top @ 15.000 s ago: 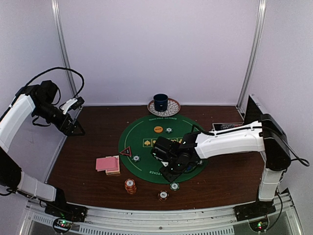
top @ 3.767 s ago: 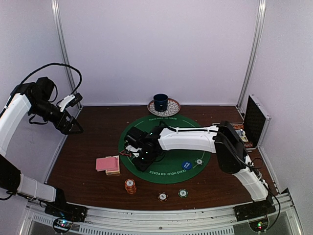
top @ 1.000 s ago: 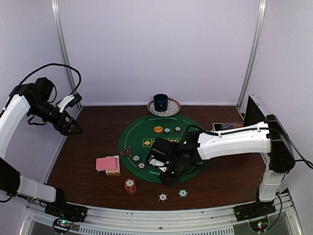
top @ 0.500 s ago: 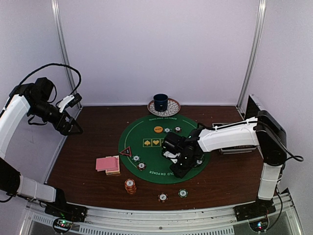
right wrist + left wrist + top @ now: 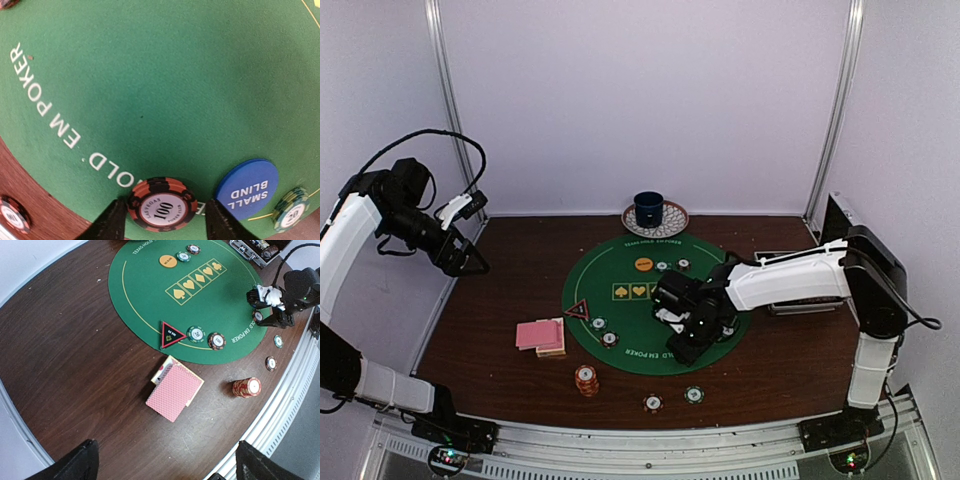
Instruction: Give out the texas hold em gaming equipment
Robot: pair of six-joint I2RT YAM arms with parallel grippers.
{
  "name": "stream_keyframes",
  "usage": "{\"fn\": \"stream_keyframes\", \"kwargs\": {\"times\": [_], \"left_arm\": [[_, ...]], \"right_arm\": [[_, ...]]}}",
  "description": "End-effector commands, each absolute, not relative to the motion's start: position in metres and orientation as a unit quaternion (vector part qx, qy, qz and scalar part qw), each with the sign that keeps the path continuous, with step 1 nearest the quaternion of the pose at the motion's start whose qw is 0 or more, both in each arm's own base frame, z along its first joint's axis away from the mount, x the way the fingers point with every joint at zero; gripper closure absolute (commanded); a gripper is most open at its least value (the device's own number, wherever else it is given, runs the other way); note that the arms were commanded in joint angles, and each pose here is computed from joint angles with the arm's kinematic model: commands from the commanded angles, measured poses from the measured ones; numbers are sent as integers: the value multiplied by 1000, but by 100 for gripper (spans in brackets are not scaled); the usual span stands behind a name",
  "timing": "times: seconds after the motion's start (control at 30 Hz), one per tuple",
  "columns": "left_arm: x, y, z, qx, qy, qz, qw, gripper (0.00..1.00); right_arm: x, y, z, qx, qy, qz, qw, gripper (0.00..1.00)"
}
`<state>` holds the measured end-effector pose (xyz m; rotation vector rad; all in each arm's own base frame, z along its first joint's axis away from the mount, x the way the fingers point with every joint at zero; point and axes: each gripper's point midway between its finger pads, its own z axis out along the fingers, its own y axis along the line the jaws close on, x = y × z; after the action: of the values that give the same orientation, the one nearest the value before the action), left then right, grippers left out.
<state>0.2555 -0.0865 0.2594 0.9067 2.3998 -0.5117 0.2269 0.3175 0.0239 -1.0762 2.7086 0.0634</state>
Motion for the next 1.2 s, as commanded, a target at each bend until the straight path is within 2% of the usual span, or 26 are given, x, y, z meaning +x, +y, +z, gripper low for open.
{"fn": "stream_keyframes", "kwargs": {"times": [0.0,0.23,0.43,0.73,1.17], "left_arm": [[254,-87,266,346,879,-184,271,2],[254,-85,265,345,881,-177,271,3],[257,-82,257,334,887,-167,273,2],[253,-81,251,335,888,-165,268,2],[248,-83,256,345,881,-169,275,2]], "right_arm": [[231,313,49,-360,924,18,131,38],[226,351,108,-391,901,48,182,32],[195,427,139,-444,867,116,192,25],[152,503,136,-518,824,143,180,16],[142,519,100,-546,815,127,144,18]]}}
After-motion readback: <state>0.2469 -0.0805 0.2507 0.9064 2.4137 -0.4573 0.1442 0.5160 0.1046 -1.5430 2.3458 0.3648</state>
